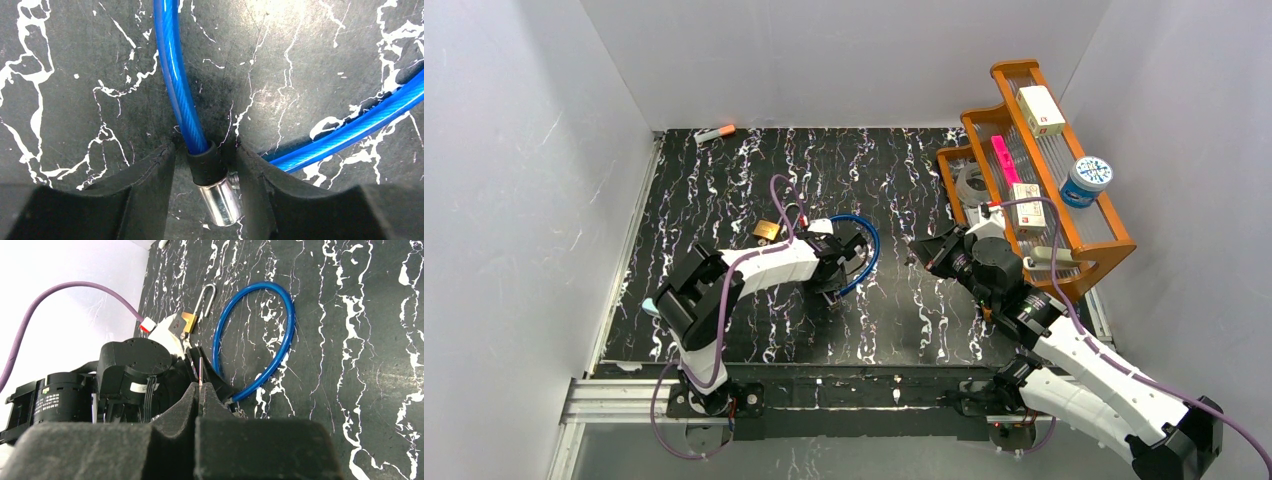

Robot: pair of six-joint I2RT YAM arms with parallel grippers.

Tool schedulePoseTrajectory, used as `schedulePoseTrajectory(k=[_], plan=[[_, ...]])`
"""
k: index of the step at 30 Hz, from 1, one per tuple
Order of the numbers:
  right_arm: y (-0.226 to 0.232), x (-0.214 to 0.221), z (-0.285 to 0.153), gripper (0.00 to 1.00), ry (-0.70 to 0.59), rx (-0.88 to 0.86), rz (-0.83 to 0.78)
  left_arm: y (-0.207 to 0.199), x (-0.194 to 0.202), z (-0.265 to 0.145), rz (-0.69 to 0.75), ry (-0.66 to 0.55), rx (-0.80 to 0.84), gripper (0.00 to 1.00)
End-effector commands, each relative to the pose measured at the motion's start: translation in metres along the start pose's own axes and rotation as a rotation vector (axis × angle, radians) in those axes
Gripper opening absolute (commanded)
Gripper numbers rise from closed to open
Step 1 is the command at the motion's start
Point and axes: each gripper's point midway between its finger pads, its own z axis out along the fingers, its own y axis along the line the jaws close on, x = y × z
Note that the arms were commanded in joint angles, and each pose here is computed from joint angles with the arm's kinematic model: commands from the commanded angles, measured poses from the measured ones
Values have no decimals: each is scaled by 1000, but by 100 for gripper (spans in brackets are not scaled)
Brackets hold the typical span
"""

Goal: Unlock with the key

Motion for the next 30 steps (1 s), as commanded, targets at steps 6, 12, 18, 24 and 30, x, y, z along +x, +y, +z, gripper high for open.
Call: schedulePoseTrajectory(k=[6, 12, 18, 24, 30], plan=[[24, -6, -2, 1, -9, -116, -57, 6, -8, 14, 4, -39, 26, 19], [41, -8, -6, 1, -12, -214, -166, -3, -27, -6, -8, -58, 101, 0], [67, -9, -10, 1, 30, -349, -470, -3, -58, -37, -65, -28, 166, 0], [71, 3, 0, 1, 152, -359, -721, 4, -90, -63, -116, -13, 198, 0], [91, 27, 4, 1, 170, -369, -925, 5, -112, -83, -186, 13, 280, 0]])
